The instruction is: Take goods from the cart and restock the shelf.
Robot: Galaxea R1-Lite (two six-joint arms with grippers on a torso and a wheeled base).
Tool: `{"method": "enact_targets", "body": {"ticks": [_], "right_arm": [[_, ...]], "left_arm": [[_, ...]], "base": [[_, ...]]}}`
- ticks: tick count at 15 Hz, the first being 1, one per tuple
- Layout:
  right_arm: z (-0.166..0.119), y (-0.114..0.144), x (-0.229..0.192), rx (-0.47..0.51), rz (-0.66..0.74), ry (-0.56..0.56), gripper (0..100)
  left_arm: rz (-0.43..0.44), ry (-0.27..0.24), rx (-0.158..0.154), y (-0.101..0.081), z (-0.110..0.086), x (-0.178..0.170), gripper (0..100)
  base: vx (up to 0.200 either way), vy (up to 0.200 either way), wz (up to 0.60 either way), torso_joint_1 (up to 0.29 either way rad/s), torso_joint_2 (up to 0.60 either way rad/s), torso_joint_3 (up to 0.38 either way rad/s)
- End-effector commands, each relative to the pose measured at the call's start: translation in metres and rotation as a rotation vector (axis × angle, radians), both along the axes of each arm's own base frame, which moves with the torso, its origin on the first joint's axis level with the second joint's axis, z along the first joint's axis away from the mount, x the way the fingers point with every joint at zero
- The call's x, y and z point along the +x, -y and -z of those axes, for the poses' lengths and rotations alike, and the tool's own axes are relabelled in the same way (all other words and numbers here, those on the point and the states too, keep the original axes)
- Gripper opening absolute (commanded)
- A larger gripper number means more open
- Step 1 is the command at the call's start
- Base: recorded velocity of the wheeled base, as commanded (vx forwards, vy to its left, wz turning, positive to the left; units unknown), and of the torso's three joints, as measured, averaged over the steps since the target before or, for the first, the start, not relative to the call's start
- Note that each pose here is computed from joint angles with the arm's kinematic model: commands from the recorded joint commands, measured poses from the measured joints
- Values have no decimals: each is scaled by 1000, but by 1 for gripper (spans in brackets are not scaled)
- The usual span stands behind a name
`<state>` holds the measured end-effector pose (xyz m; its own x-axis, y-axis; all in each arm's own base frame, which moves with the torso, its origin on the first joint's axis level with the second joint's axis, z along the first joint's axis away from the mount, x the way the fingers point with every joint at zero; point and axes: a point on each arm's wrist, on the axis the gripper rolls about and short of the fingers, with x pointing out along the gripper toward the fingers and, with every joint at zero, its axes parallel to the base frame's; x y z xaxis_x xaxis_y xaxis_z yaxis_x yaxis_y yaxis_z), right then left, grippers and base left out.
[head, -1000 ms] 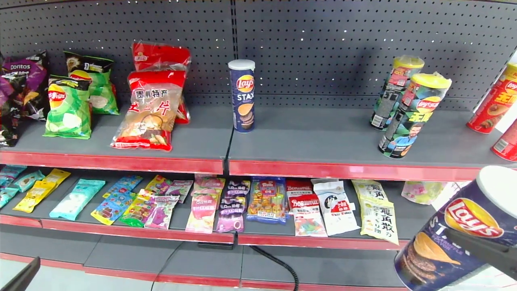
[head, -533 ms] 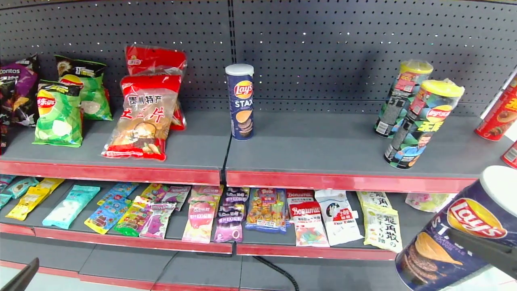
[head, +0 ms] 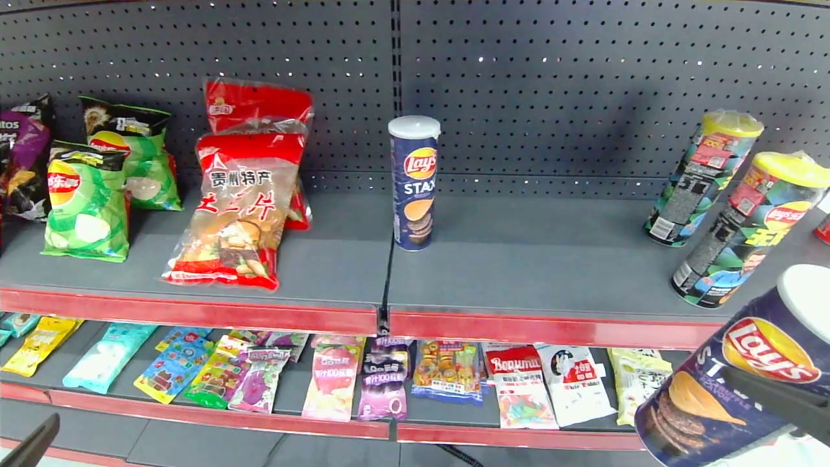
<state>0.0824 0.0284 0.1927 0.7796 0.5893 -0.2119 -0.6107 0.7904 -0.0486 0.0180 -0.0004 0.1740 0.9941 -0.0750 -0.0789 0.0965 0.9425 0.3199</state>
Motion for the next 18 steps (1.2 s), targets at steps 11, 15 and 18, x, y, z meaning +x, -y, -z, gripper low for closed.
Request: {"method": "enact_targets", "body": {"ticks": [11,15,18], "right_arm": [[1,0,1,-2,-3,-6,0],[1,0,2,-1,-2,-11,0],[2,-1,2,-2,-2,-14,0]], "left_arm": [[1,4,26,0,1,-1,100],[3,4,26,0,1,-1,100],[16,1,39,0,1,0,100]], "base": [[73,0,0,-1,0,1],[50,0,0,2,1,-2],[0,0,0,0,0,0]]}}
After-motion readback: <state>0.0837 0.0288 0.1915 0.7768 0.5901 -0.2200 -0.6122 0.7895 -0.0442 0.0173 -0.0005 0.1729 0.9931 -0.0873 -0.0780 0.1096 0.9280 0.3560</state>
